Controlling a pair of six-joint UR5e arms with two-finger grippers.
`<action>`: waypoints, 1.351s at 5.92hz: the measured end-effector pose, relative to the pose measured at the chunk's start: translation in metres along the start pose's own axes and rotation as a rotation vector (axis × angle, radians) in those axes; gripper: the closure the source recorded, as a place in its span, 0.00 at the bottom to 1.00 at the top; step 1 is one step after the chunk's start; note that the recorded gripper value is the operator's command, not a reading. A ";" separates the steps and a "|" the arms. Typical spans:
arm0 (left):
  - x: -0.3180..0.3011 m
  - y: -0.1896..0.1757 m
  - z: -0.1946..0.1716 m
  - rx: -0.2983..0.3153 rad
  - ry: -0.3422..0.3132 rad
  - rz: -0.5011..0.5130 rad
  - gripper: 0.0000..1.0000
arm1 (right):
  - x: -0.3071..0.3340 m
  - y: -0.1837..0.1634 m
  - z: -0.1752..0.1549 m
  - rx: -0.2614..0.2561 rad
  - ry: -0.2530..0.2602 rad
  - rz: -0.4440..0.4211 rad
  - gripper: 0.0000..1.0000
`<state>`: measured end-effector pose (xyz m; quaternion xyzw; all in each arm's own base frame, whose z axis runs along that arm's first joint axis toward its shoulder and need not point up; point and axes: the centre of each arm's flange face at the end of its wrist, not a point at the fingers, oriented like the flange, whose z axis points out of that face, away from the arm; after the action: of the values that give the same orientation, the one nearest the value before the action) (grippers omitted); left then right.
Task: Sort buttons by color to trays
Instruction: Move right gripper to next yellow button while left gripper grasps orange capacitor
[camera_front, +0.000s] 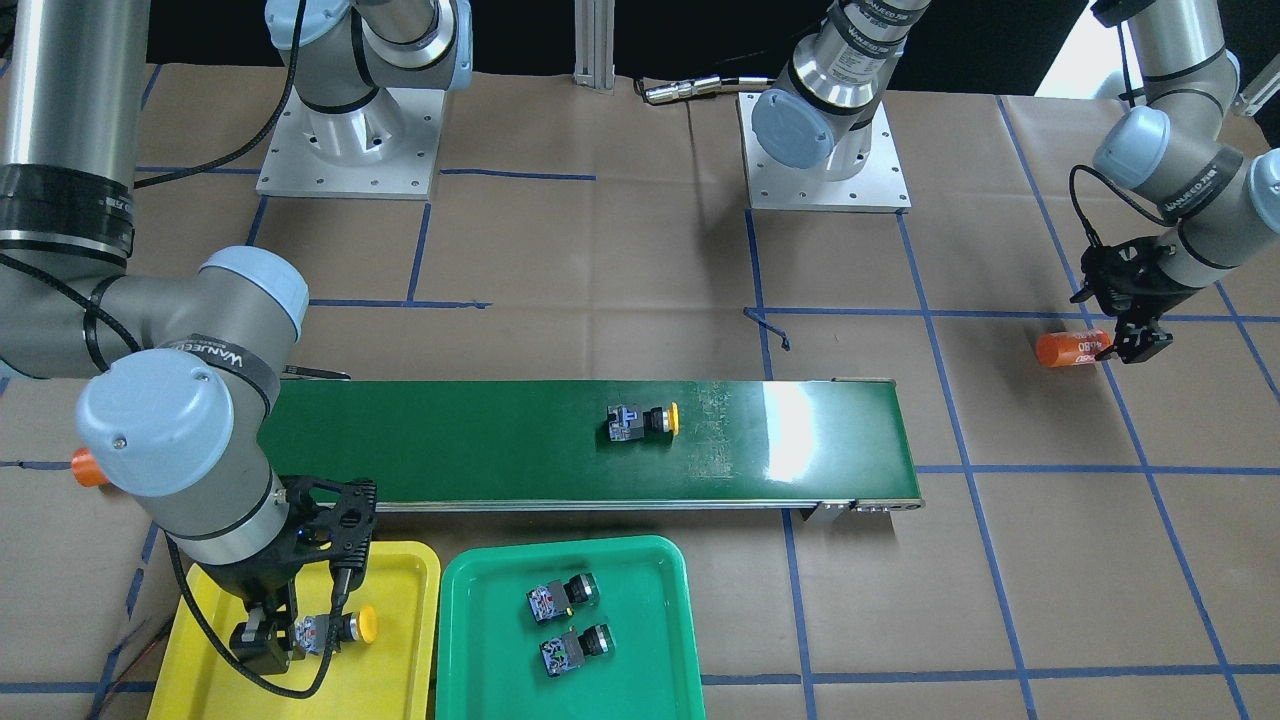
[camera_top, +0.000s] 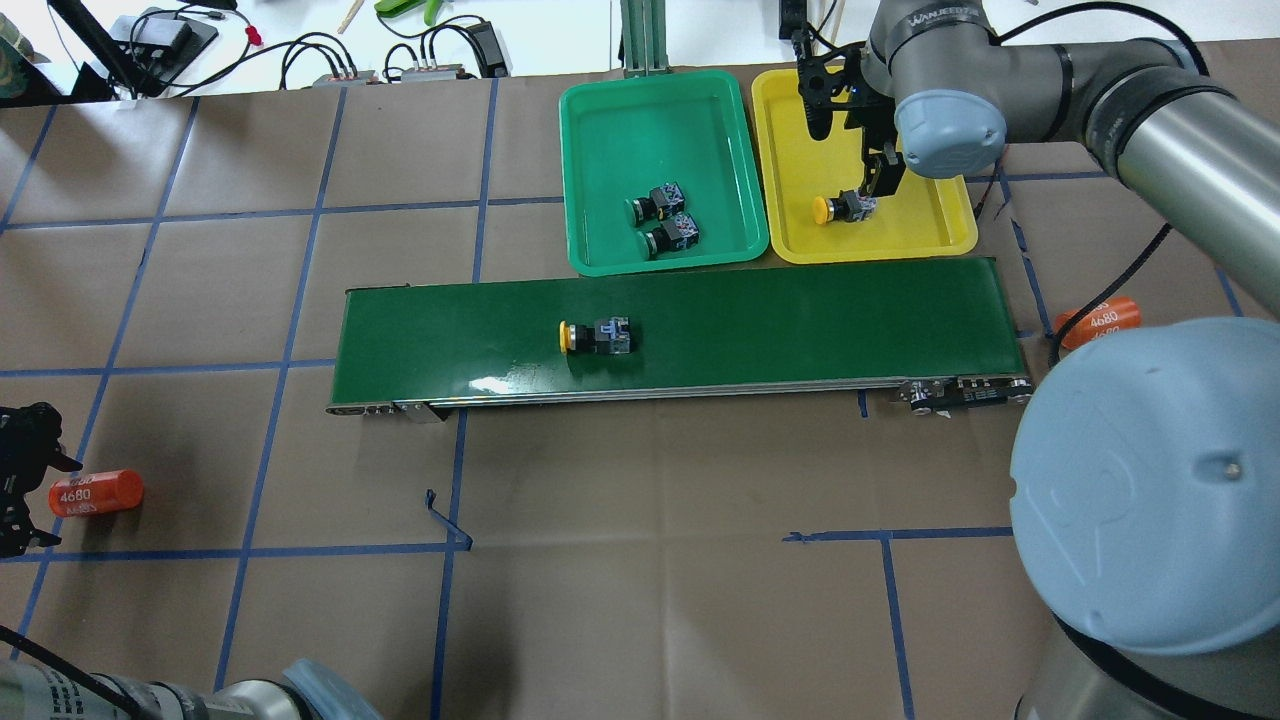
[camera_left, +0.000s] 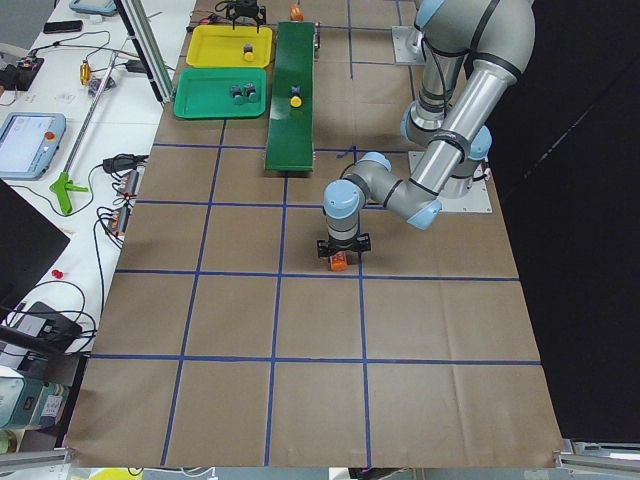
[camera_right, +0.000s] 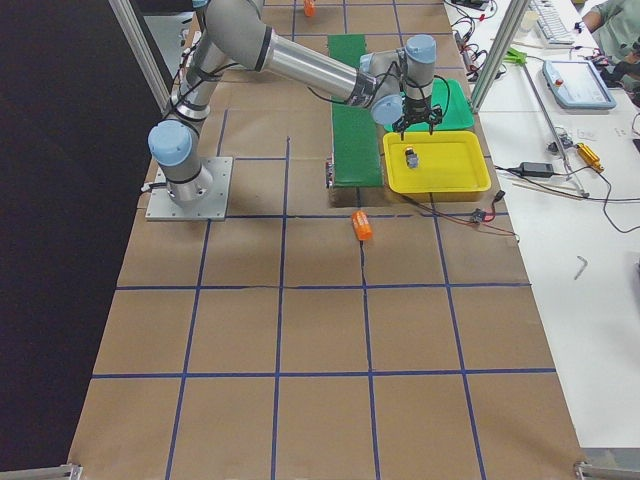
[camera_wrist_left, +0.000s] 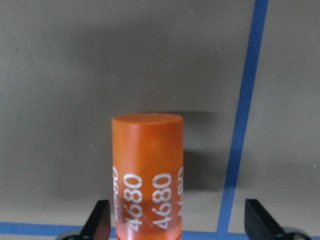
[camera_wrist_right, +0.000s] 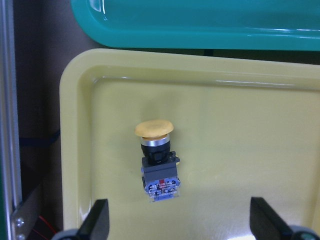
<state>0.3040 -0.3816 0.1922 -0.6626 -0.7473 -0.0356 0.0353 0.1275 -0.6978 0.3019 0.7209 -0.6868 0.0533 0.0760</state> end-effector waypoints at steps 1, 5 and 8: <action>0.002 -0.004 0.008 0.019 -0.001 0.007 0.16 | -0.014 -0.008 -0.038 0.003 -0.034 0.051 0.00; -0.011 -0.007 0.005 0.028 -0.081 0.022 1.00 | -0.109 -0.111 -0.086 0.006 -0.182 0.114 0.00; -0.066 -0.116 -0.094 0.006 -0.093 0.074 1.00 | -0.145 -0.156 -0.047 0.066 -0.211 0.037 0.00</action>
<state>0.1969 -0.4702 0.2786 -0.6907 -0.7232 -0.0012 0.0038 0.2773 -0.5394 0.3158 0.7119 -0.7019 0.0009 -0.0215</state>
